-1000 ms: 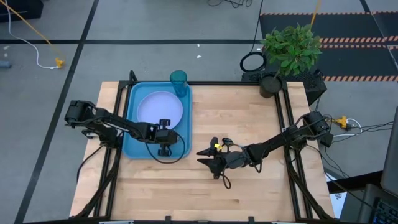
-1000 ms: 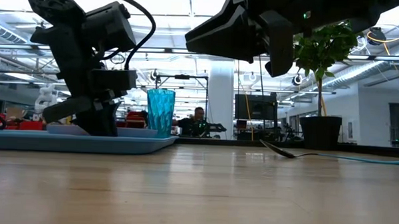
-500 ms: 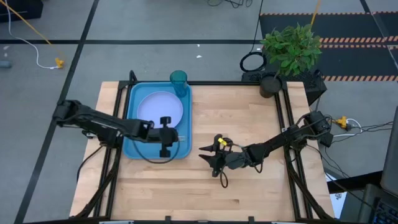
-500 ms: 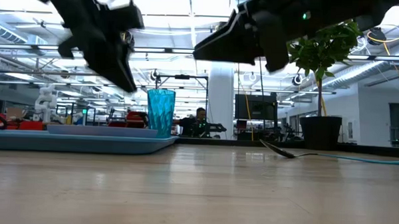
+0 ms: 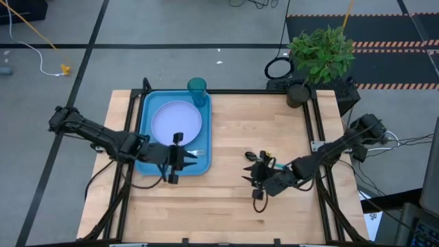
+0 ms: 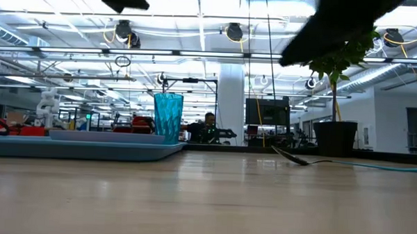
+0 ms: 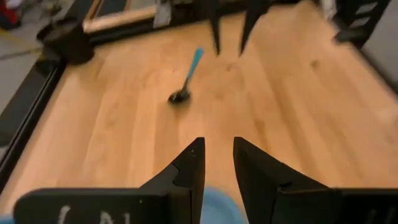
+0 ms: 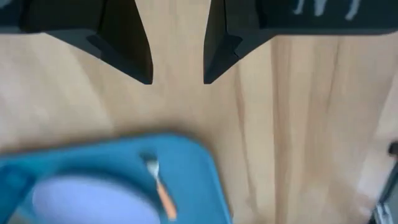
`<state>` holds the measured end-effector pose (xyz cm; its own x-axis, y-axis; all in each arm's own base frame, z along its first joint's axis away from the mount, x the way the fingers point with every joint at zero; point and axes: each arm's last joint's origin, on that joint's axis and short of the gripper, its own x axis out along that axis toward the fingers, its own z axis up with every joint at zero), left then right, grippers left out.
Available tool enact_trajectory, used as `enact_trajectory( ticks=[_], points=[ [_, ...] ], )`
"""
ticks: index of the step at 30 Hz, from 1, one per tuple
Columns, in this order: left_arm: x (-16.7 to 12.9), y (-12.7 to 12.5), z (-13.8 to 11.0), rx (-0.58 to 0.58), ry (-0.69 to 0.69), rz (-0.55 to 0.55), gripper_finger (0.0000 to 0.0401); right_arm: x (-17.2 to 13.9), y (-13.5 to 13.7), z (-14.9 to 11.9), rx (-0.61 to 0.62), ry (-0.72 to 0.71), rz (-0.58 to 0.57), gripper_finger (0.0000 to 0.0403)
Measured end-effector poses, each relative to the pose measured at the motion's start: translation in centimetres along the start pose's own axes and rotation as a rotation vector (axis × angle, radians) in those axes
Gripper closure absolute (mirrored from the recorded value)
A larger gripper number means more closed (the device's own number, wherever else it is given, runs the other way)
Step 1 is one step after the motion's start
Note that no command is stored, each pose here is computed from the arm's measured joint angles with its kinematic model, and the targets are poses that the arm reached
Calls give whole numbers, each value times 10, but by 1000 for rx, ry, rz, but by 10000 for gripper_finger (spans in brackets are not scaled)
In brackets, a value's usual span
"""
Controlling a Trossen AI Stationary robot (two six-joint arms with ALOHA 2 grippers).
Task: Pick and place plate/cup/fork/spoon on tray
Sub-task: Put the blue spoon on the blue tray
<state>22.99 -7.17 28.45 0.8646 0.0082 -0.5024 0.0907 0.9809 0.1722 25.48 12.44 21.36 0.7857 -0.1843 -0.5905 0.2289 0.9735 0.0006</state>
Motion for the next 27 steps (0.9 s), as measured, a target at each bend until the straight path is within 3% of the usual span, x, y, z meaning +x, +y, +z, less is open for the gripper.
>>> enact_trajectory(
  ticks=[12, 19, 27],
  points=[
    [1, -5, 8, 3, -79, -13, 313, -10, -30, -40, -49, 319, -212, 268],
    [1, -4, 9, -24, -94, -11, 313, 0, -40, -68, -58, 318, -203, 268],
    [2, 2, 9, -55, -84, 55, 313, 7, -50, -66, -34, 364, -180, 268]
  ],
)
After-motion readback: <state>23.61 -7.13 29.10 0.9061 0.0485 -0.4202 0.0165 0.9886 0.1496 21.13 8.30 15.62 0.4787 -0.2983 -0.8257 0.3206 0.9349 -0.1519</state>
